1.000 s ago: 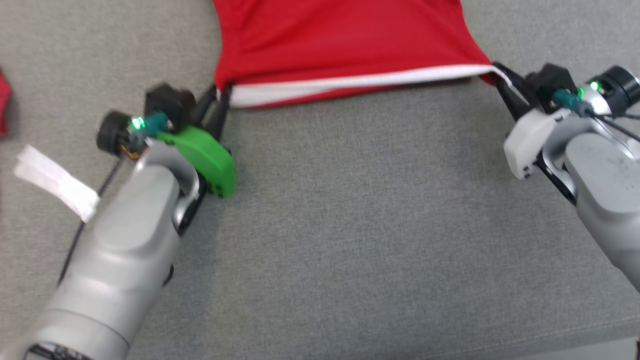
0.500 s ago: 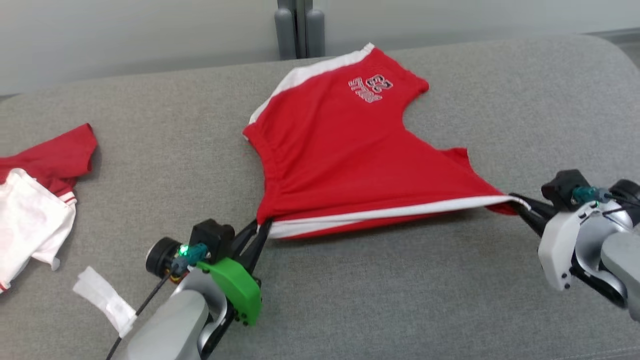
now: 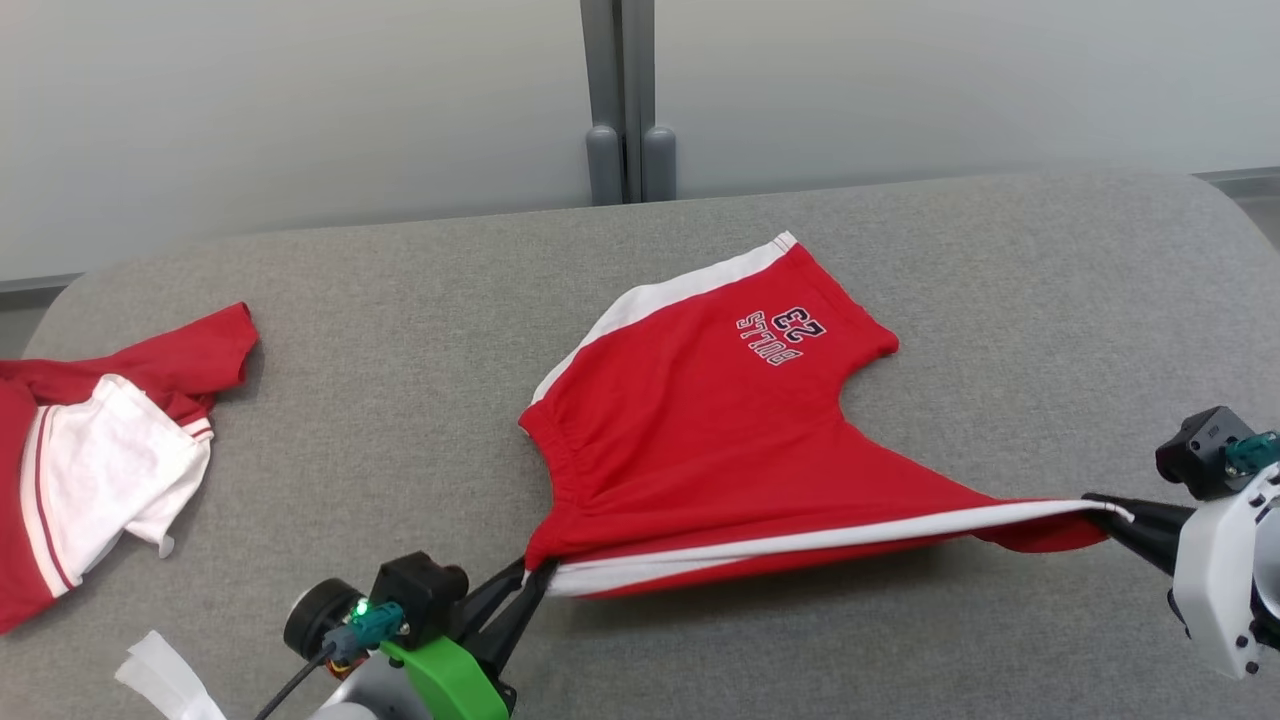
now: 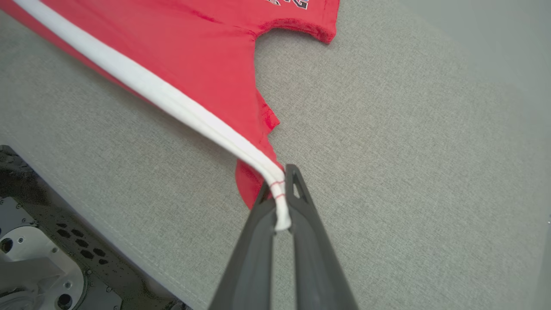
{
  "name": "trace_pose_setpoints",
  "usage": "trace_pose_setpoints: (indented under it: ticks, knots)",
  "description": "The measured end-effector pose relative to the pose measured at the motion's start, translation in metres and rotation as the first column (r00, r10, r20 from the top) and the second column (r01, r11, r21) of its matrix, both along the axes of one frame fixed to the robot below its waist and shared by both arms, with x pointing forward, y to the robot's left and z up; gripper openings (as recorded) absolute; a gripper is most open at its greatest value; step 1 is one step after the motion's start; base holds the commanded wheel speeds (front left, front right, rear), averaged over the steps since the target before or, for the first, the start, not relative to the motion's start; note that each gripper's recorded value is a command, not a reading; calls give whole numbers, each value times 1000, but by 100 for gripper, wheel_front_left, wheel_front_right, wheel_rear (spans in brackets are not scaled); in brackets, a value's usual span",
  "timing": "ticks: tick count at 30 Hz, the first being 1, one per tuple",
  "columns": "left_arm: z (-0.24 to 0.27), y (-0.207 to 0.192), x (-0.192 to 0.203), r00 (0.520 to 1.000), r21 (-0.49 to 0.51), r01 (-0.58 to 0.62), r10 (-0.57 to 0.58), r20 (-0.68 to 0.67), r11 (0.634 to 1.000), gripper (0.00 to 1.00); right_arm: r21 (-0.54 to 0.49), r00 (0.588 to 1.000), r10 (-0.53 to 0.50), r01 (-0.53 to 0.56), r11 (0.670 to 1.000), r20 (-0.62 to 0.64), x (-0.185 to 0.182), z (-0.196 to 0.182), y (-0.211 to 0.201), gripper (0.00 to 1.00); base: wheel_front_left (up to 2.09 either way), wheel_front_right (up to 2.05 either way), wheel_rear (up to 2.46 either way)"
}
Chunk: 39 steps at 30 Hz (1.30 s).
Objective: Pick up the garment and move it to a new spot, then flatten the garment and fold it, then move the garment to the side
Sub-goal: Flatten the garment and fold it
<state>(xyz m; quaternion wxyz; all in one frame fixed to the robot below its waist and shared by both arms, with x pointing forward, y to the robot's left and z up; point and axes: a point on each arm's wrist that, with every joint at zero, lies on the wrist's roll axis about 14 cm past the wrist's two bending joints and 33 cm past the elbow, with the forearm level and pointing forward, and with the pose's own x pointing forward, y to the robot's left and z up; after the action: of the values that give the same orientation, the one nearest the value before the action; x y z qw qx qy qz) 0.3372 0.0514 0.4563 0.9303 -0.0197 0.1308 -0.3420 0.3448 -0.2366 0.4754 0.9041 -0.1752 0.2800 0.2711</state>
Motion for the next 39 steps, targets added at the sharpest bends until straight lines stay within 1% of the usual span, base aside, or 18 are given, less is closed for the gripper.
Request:
trace_pose_setpoints:
  ticks: [4,8,12,17,22,30,39]
  knots:
    - [16,3,11,999,-16,-26,27,34,1000,0,-37,999,29,-27,999,38,17,15,1,0,0,0,0]
    - [36,2,37,995,-31,-50,53,87,998,0,-87,995,61,-54,995,75,44,29,5,0,0,0,0]
    - [46,-3,65,990,-20,-51,53,134,999,0,-149,991,89,-73,986,103,80,41,8,0,0,0,0]
    - [40,-11,95,991,-23,-45,48,124,999,0,-217,988,108,-82,973,114,124,47,10,0,0,0,0]
    - [22,-11,119,993,-17,-64,65,99,998,0,-273,986,139,-108,956,97,166,36,18,0,0,0,0]
    - [-9,-1,144,991,-6,-122,122,53,993,0,-301,978,189,-155,941,87,225,8,46,0,0,0,0]
    - [-35,18,165,981,10,-191,191,19,981,0,-324,964,242,-196,925,107,274,-18,75,0,0,0,0]
